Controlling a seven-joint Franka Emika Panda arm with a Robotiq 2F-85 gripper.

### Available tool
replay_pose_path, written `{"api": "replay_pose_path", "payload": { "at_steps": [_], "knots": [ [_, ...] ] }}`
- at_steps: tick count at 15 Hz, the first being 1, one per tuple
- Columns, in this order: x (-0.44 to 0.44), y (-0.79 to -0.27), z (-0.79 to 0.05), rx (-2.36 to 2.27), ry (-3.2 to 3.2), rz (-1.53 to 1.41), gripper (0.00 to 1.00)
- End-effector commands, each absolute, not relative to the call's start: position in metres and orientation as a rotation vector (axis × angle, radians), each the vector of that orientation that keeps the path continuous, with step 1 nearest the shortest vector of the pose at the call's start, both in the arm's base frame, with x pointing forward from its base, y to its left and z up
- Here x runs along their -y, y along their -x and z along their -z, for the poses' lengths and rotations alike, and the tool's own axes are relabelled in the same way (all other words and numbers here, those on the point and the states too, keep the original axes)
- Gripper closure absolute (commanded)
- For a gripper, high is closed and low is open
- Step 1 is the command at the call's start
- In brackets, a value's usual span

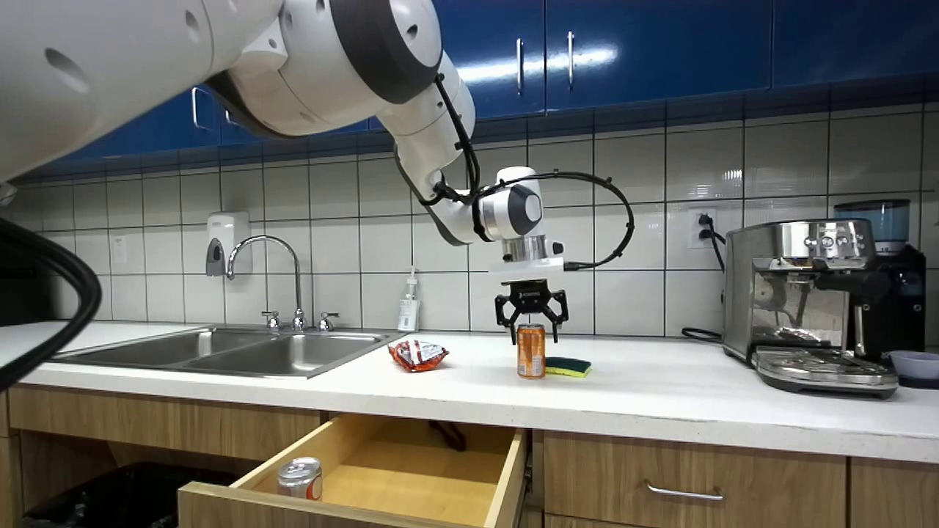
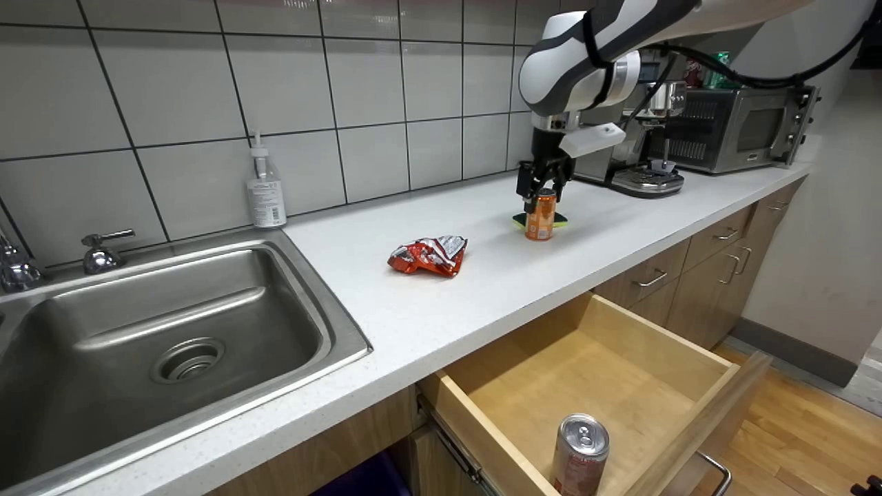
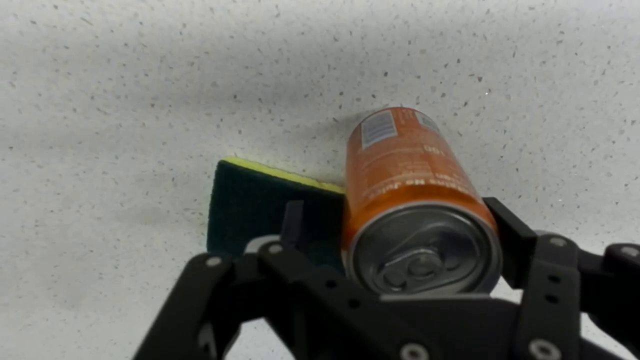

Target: Open the drawer on the left and put the orange can in the drawer then push the drawer closed.

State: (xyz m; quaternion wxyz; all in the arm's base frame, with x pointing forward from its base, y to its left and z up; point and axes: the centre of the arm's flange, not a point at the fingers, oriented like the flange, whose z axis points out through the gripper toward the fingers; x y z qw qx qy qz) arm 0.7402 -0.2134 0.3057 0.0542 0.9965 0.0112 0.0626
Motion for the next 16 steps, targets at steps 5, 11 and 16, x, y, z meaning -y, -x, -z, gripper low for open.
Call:
{"api": "replay_pose_path", "payload": {
  "at_steps": [5, 11, 16],
  "knots": [
    [0.216, -0.756, -0.308, -0.097, -3.038, -0.164, 0.61],
    [0.21, -0.748, -0.32, -0.099, -3.032, -0.204, 0.61],
    [0.201, -0.741, -0.339, -0.1, -3.025, -0.256, 0.61]
  ]
}}
